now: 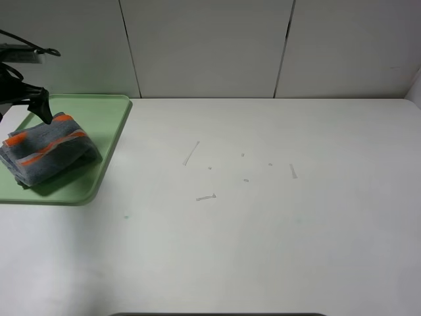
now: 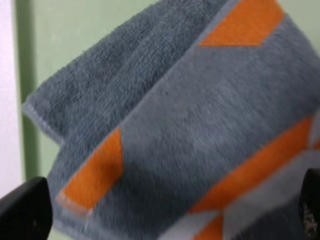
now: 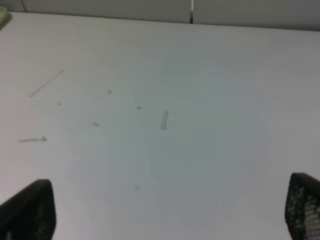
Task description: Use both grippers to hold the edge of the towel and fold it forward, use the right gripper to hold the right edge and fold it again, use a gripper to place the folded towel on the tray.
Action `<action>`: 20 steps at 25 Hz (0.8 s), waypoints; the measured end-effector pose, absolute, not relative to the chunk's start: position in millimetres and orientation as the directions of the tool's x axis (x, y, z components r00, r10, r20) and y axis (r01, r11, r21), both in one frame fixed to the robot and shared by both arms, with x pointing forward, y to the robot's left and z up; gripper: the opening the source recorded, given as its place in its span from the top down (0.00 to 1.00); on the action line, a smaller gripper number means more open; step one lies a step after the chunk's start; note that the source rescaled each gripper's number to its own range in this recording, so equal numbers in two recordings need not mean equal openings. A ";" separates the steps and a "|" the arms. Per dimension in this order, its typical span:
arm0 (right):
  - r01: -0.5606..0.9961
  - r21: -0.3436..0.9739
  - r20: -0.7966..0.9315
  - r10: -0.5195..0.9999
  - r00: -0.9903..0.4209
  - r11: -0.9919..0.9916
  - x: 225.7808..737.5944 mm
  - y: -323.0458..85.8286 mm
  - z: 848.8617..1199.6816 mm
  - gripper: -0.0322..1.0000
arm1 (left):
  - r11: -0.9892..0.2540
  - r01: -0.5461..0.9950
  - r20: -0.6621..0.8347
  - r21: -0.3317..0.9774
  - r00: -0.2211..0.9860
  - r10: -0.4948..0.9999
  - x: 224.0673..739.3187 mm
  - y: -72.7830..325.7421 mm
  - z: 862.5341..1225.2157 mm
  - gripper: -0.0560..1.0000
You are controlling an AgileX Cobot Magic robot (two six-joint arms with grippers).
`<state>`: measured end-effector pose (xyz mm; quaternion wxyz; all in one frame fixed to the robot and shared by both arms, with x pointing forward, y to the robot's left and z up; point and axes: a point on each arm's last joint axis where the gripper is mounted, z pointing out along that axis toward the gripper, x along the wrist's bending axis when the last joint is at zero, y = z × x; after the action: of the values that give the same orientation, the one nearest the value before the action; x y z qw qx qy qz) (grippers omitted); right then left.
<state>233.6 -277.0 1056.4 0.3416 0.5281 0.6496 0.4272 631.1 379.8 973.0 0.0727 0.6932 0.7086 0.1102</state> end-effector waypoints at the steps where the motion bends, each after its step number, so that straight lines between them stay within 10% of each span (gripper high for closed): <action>1: 0.394 0.916 0.007 0.978 -0.209 0.077 233.6 -277.0 1056.4 0.00 | 0.007 0.968 0.049 0.250 -0.020 0.999 628.2 375.8 979.5 0.00; 20: 0.394 0.916 0.007 0.978 -0.209 0.077 233.6 -277.0 1056.4 0.00 | -0.115 0.952 0.005 0.283 0.119 0.993 470.5 305.6 1028.7 0.00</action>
<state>233.6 -277.0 1056.4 0.3416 0.5281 0.6496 0.4272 470.5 305.6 1028.7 0.1055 0.7404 0.6568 0.0967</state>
